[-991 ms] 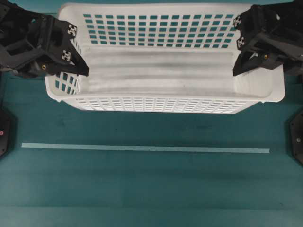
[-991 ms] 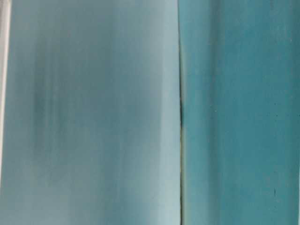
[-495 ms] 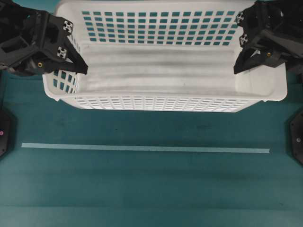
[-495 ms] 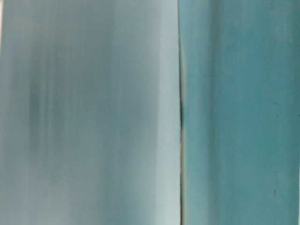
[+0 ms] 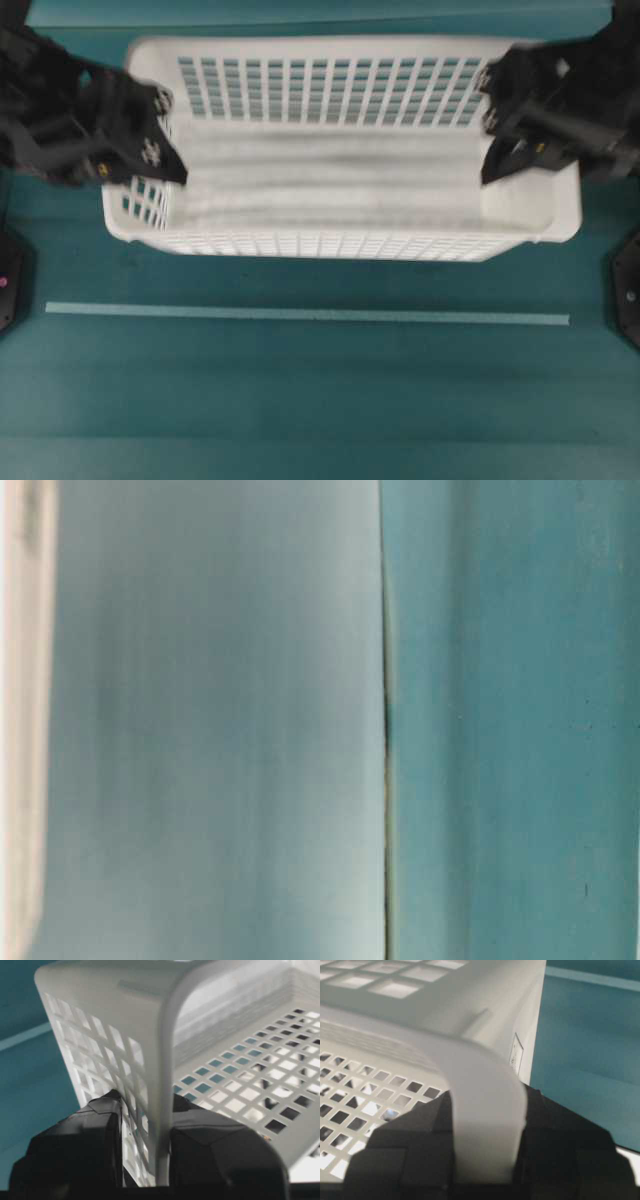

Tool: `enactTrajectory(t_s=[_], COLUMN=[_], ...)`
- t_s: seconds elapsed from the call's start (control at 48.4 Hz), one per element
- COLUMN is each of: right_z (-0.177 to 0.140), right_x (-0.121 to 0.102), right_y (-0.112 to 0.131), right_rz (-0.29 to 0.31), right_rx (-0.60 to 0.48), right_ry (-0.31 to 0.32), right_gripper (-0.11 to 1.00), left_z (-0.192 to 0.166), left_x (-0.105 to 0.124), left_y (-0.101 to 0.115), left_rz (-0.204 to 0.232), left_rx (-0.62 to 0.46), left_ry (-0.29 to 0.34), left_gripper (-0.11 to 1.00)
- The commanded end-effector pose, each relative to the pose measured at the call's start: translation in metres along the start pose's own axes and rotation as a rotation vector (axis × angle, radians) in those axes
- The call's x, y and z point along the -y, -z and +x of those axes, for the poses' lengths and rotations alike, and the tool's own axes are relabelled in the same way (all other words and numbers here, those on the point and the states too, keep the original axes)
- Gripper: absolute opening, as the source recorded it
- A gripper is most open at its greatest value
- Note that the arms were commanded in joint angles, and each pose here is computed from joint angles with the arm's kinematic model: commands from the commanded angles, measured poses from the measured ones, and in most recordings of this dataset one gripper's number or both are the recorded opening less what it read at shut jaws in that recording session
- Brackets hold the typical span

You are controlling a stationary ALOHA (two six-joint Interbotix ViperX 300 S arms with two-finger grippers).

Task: Lift the white basket with both hands.
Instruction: 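Lower the held basket back down onto the table with both grippers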

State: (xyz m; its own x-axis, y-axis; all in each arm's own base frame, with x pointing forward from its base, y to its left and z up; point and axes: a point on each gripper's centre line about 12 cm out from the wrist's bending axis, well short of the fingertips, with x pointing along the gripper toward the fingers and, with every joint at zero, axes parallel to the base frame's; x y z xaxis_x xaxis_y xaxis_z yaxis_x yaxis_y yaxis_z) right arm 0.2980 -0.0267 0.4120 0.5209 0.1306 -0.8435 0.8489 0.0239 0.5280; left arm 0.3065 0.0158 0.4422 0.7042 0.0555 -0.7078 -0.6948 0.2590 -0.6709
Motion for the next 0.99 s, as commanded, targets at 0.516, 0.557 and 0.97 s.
enactTrajectory(t_s=[0.516, 0.557, 0.97], right_z=[0.108, 0.113, 0.165], right_x=[0.043, 0.045, 0.068], right_y=[-0.008, -0.009, -0.023], right_rz=[-0.041, -0.039, -0.054], right_rx=[-0.016, -0.012, 0.002], right_ry=[0.074, 0.072, 0.153], right_gripper=[0.17, 0.17, 0.17], left_z=[0.083, 0.085, 0.142], left_x=[-0.059, -0.061, -0.103], left_y=[0.009, 0.009, 0.026], left_rz=[0.012, 0.005, -0.02], left_rx=[-0.008, -0.01, -0.045], left_ry=[-0.098, -0.103, -0.196], left_gripper=[0.12, 0.12, 0.12])
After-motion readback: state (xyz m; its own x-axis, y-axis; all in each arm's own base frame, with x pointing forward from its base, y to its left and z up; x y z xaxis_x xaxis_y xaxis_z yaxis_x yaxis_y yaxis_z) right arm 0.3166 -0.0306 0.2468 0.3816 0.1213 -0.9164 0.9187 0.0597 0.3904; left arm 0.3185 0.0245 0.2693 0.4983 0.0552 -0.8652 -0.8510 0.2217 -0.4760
